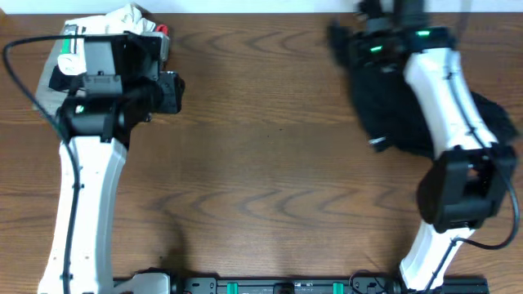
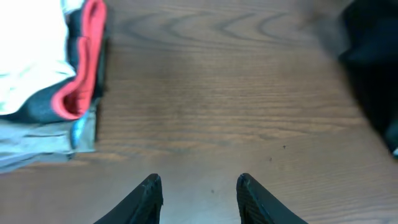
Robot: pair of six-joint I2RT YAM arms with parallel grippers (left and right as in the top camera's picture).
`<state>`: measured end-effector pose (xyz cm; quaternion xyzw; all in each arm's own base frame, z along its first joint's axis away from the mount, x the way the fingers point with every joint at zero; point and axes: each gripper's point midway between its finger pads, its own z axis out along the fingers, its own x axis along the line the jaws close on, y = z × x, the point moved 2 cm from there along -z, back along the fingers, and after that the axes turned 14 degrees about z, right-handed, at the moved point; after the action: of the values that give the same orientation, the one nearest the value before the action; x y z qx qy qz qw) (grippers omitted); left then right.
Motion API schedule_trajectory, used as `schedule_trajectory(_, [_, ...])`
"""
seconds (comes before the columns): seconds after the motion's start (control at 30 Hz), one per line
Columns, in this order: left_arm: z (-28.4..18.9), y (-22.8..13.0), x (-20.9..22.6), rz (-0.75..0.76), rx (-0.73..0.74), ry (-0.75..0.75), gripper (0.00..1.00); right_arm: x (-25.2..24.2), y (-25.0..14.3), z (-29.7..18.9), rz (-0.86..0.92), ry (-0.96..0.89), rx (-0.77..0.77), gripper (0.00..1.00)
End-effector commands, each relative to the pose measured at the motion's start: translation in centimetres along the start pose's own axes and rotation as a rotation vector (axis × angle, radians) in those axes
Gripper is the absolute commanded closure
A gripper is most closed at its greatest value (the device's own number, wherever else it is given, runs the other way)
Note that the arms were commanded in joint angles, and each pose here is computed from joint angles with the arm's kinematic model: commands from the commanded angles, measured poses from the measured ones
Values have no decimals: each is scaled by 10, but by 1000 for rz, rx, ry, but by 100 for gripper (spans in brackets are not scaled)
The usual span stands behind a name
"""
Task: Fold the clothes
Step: 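Drag the black shirt with the right gripper toward table center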
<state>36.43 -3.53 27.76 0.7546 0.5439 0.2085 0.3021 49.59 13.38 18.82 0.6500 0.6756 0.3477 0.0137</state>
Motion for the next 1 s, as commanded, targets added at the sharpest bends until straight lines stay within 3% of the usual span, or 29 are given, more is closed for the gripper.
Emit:
schedule_trajectory(0.0, [-14,0,9,-7,2,79,59,42,-20,16,-24,25,51,99])
schedule_trajectory(0.23, [-13,-12,7,-18,58,67,59,101,-43,36,-126,26,58,99])
schedule_trajectory(0.47, [-13,-13,12,-13,67,103,58,139,-32,42,-195,94,-38,99])
schedule_trajectory(0.5, [-13,-13,13,-7,67,107,58,141,-29,41,-199,99,-55,87])
schedule_trajectory(0.57, [-13,-13,13,14,68,106,57,140,-23,35,-191,97,-66,24])
schedule_trajectory(0.6, [-13,-14,13,14,70,106,52,138,-19,28,-179,92,-68,11])
schedule_trajectory(0.7, [-13,-16,11,13,80,95,50,129,-9,3,-152,67,-66,1])
schedule_trajectory(0.83, [-10,-19,-18,56,87,-44,51,101,1,-44,-83,9,-55,1])
schedule_trajectory(0.97, [5,-25,-71,190,115,-209,46,58,0,-84,14,-68,-32,1])
